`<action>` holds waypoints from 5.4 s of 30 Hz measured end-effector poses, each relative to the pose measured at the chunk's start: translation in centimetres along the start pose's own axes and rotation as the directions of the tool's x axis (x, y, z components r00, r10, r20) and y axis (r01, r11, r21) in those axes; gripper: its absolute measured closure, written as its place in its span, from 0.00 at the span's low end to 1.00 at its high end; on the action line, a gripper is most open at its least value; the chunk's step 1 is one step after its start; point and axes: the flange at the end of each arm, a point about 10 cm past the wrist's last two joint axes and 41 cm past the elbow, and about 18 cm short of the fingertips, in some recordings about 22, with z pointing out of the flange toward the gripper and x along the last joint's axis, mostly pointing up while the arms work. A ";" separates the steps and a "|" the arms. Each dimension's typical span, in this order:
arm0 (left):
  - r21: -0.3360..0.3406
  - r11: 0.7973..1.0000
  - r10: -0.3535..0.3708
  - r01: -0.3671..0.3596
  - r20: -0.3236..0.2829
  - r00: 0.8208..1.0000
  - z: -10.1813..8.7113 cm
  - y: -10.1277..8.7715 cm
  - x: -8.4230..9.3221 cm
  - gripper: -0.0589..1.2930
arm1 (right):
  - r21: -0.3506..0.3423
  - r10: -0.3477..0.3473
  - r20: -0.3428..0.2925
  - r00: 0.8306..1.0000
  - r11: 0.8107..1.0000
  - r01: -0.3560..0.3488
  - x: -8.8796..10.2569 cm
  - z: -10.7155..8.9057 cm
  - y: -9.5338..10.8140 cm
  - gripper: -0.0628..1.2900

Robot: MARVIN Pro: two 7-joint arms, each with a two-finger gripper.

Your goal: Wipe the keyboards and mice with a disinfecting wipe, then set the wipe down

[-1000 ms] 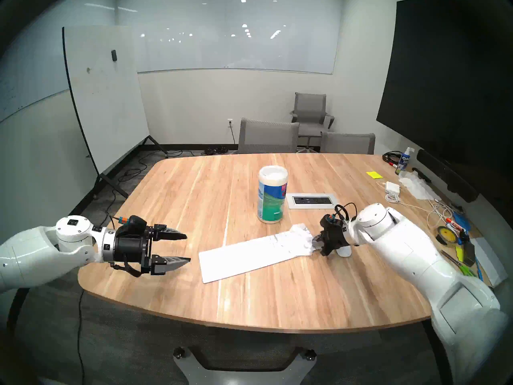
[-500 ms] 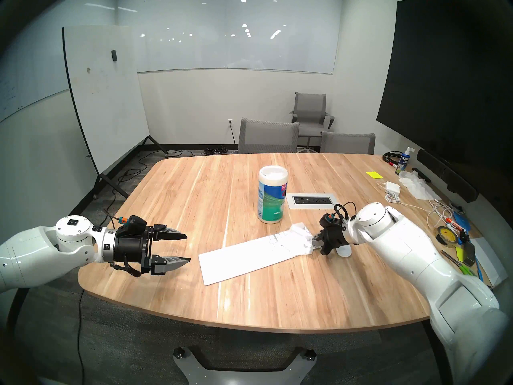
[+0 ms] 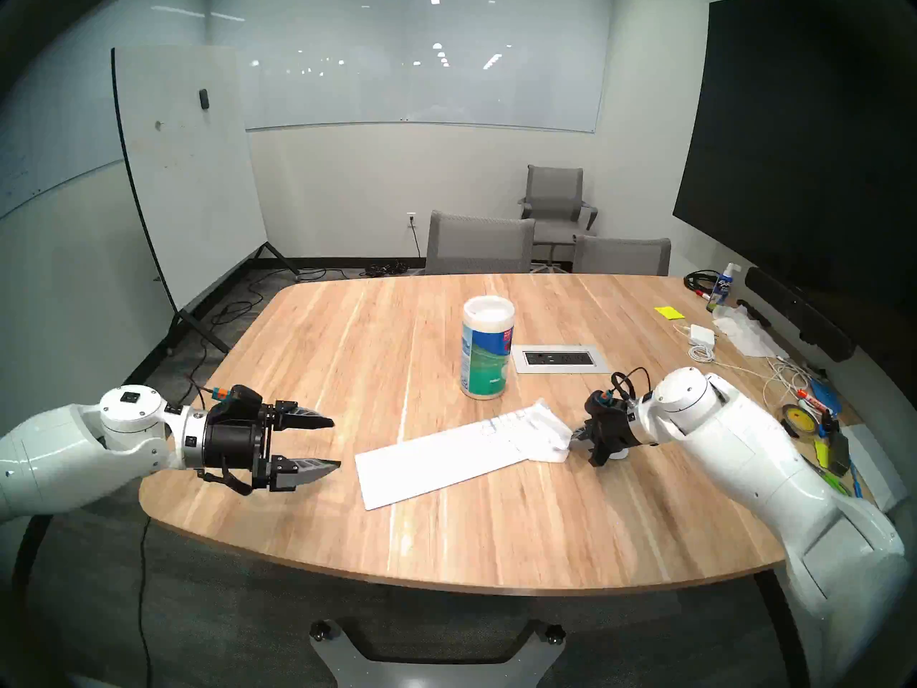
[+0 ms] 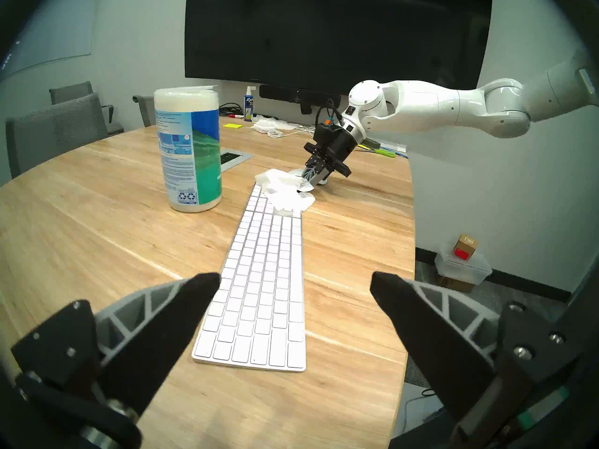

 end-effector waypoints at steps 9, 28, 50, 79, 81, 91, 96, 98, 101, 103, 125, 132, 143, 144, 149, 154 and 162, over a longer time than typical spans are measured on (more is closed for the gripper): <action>0.000 1.000 0.000 0.000 0.000 1.000 0.0 0.0 0.0 0.02 | 0.040 -0.010 0.000 1.000 0.999 0.010 -1.1 -0.9 -1.2 0.97; 0.000 1.000 0.000 0.000 0.000 1.000 0.0 0.0 0.0 0.02 | 0.075 0.025 -0.115 0.993 0.997 -0.016 2.4 -2.6 -2.2 0.97; 0.000 1.000 0.000 0.000 0.000 1.000 0.0 0.0 0.0 0.02 | 0.056 0.003 -0.094 0.996 0.998 0.003 7.7 2.5 -5.8 0.97; 0.000 1.000 0.000 0.000 0.000 1.000 0.0 0.0 0.0 0.02 | 0.107 -0.088 -0.083 0.993 0.990 0.097 8.7 3.8 -10.3 0.97; 0.000 1.000 0.000 0.000 0.000 1.000 0.0 0.0 0.0 0.02 | 0.105 -0.092 -0.080 0.993 0.989 0.100 8.7 3.9 -10.5 0.97; 0.000 1.000 0.000 0.000 0.000 1.000 0.0 0.0 0.0 0.02 | 0.107 -0.102 -0.091 0.991 0.988 0.112 9.4 4.6 -11.0 0.97; 0.000 1.000 0.000 0.000 0.000 1.000 0.0 0.0 0.0 0.02 | 0.116 -0.110 -0.101 0.989 0.986 0.122 9.9 4.8 -11.5 0.97; 0.000 1.000 0.000 0.000 0.000 1.000 0.0 0.0 0.0 0.02 | 0.124 -0.115 -0.106 0.988 0.984 0.128 10.1 4.7 -11.8 0.97; 0.000 1.000 0.000 0.000 0.000 1.000 0.0 0.0 0.0 0.02 | 0.143 -0.129 -0.115 0.985 0.979 0.145 10.6 4.6 -12.5 0.97; 0.000 1.000 0.000 0.000 0.000 1.000 0.0 0.0 0.0 0.02 | 0.150 -0.135 -0.117 0.984 0.977 0.152 10.7 4.5 -12.8 0.97; 0.000 1.000 0.000 0.000 0.000 1.000 0.0 0.0 0.0 0.02 | 0.168 -0.189 -0.085 0.978 0.965 0.201 11.5 6.8 -15.6 0.97; 0.000 1.000 0.000 0.000 0.000 1.000 0.0 0.0 0.0 0.02 | 0.163 -0.185 -0.093 0.978 0.966 0.199 12.6 7.4 -15.9 0.97; 0.000 1.000 0.000 0.000 0.000 1.000 0.0 0.0 0.0 0.02 | 0.180 -0.173 -0.112 0.979 0.965 0.191 14.1 7.4 -16.4 0.97; 0.000 1.000 0.000 0.000 0.000 1.000 0.0 0.0 0.0 0.02 | 0.185 -0.172 -0.112 0.979 0.964 0.190 14.2 7.4 -16.5 0.97; 0.000 1.000 0.000 0.000 0.000 1.000 0.0 0.0 0.0 0.02 | 0.203 -0.172 -0.116 0.978 0.960 0.193 14.9 7.7 -17.1 0.97; 0.000 1.000 0.000 0.000 0.000 1.000 0.0 0.0 0.0 0.02 | 0.220 -0.177 -0.121 0.977 0.955 0.201 15.8 8.1 -18.0 0.97; 0.000 1.000 0.000 0.000 0.000 1.000 0.0 0.0 0.0 0.02 | 0.216 -0.195 -0.117 0.974 0.952 0.217 16.7 9.1 -19.2 0.97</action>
